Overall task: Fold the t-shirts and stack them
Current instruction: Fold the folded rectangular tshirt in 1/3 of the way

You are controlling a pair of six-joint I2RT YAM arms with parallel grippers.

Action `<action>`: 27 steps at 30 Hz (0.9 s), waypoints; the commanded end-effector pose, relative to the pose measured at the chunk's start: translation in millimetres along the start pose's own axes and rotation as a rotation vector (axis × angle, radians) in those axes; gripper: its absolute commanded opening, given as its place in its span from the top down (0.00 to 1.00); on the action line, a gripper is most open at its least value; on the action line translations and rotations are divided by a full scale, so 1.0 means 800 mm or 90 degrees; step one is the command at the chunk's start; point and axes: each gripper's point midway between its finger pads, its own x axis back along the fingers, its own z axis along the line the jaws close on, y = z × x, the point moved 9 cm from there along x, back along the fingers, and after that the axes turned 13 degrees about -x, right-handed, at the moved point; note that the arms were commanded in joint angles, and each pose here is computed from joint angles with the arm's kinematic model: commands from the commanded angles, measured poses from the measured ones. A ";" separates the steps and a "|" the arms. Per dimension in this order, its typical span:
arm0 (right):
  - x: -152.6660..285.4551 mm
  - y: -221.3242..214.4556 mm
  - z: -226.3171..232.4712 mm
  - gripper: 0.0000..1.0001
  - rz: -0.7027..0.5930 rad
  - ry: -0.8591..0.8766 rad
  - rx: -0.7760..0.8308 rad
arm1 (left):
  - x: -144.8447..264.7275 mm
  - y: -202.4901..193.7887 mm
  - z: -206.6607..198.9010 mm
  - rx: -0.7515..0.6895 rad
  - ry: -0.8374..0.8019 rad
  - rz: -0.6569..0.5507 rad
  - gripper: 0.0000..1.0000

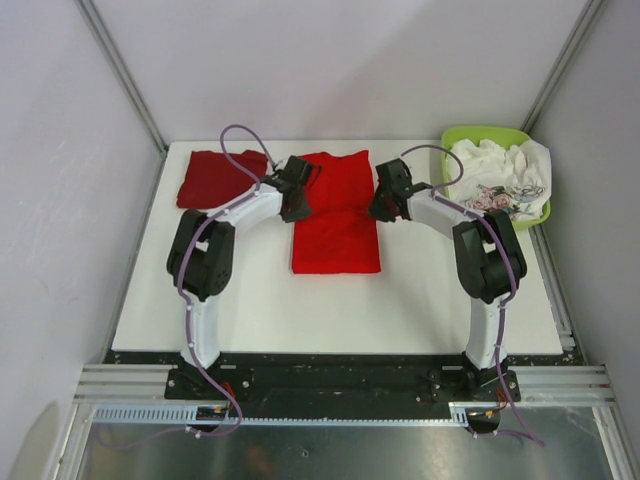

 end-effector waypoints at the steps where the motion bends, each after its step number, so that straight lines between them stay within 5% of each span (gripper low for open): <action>1: 0.020 0.029 0.018 0.72 -0.043 0.027 0.004 | 0.026 0.049 -0.002 -0.006 -0.045 -0.082 0.66; 4: 0.036 0.039 0.020 0.55 -0.060 0.027 0.003 | 0.048 0.063 0.007 -0.010 -0.061 -0.107 0.40; 8: 0.056 0.040 0.027 0.52 -0.065 0.037 0.008 | 0.073 0.057 0.016 -0.014 -0.073 -0.117 0.32; 17: 0.050 -0.026 0.049 0.87 -0.012 0.052 0.091 | 0.067 0.002 0.007 -0.017 -0.145 -0.033 0.86; 27: -0.001 -0.041 0.060 0.93 0.029 0.071 0.112 | 0.017 0.003 -0.025 -0.031 -0.206 0.017 0.99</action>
